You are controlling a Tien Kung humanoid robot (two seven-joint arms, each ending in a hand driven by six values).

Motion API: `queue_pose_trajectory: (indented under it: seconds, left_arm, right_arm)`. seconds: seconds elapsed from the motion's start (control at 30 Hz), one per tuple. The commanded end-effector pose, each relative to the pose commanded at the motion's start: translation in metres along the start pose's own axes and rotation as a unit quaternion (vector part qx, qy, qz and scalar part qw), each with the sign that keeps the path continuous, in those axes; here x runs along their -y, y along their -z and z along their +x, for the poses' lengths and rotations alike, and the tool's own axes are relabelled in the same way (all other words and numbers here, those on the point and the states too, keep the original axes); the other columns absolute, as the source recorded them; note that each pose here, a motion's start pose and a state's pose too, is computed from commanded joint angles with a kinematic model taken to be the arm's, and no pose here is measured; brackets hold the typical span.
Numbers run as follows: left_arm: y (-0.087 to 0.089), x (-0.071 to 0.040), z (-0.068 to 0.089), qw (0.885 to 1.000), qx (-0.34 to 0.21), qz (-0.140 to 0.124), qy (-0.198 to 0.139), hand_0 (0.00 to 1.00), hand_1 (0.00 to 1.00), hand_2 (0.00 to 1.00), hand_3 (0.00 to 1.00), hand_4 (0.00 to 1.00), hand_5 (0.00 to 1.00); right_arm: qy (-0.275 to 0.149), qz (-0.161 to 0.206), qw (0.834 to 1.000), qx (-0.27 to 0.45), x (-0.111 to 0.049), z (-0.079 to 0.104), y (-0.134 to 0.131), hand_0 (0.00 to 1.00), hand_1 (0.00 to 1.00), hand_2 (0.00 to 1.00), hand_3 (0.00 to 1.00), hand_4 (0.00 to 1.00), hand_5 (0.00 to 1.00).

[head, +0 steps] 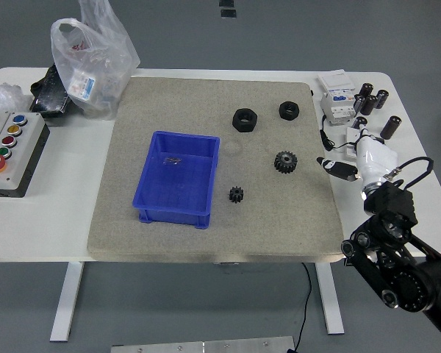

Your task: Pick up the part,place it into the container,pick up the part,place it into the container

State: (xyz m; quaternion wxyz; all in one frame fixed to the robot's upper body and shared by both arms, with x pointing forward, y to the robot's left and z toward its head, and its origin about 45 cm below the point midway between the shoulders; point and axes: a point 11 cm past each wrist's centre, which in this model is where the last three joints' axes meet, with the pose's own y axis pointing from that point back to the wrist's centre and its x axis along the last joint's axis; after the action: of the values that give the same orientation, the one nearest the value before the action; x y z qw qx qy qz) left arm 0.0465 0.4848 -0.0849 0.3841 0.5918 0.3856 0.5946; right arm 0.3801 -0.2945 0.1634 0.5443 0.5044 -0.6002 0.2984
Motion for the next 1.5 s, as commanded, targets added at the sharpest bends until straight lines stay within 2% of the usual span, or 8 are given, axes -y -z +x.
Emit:
queue_pose_trajectory:
  seconds: [0.37, 0.67, 0.7, 0.87, 0.9, 1.27, 1.3, 1.5]
  left_arm:
    - [-0.005, -0.001, -0.001, 1.000, -0.002, -0.005, 0.001, 0.613, 0.605, 0.594, 0.625, 0.514, 0.464]
    - [-0.003, 0.000, -0.007, 1.000, -0.002, 0.001, 0.006, 0.613, 0.604, 0.594, 0.625, 0.511, 0.463]
    - [-0.004, 0.000, -0.007, 1.000, -0.003, 0.001, 0.006, 0.613, 0.604, 0.594, 0.625, 0.510, 0.463]
    - [-0.004, -0.001, -0.008, 1.000, -0.002, 0.000, 0.006, 0.613, 0.604, 0.594, 0.625, 0.510, 0.463]
    - [-0.005, -0.001, -0.008, 1.000, -0.001, -0.001, 0.006, 0.612, 0.605, 0.594, 0.624, 0.510, 0.463]
    - [-0.006, -0.001, -0.008, 1.000, 0.000, -0.004, 0.007, 0.613, 0.604, 0.594, 0.625, 0.509, 0.461]
    - [-0.006, -0.001, -0.008, 1.000, -0.001, -0.004, 0.007, 0.613, 0.604, 0.594, 0.625, 0.509, 0.464]
    - [-0.006, -0.001, -0.008, 1.000, -0.001, -0.004, 0.007, 0.613, 0.605, 0.594, 0.625, 0.509, 0.466]
  right_arm:
    - [0.030, 0.078, 0.996, -0.038, -0.008, -0.020, 0.057, 0.343, 0.706, 0.865, 0.995, 0.970, 0.588]
    - [0.054, 0.091, 0.992, -0.068, -0.005, -0.043, 0.067, 0.335, 0.694, 0.853, 0.972, 0.963, 0.564]
    - [0.055, 0.092, 0.992, -0.069, -0.005, -0.045, 0.067, 0.300, 0.605, 0.725, 0.850, 0.751, 0.379]
    - [0.052, 0.110, 0.991, -0.064, -0.005, -0.049, 0.074, 0.300, 0.605, 0.725, 0.850, 0.751, 0.379]
    - [0.051, 0.113, 0.990, -0.063, -0.005, -0.049, 0.075, 0.220, 0.403, 0.597, 0.671, 0.421, 0.275]
    - [0.052, 0.119, 0.990, -0.062, -0.001, -0.056, 0.070, 0.199, 0.360, 0.550, 0.637, 0.327, 0.262]
    - [0.051, 0.118, 0.990, -0.062, -0.001, -0.056, 0.070, 0.194, 0.354, 0.517, 0.628, 0.356, 0.128]
    - [0.031, 0.138, 0.989, -0.053, -0.004, -0.045, 0.078, 0.189, 0.348, 0.515, 0.635, 0.366, 0.103]
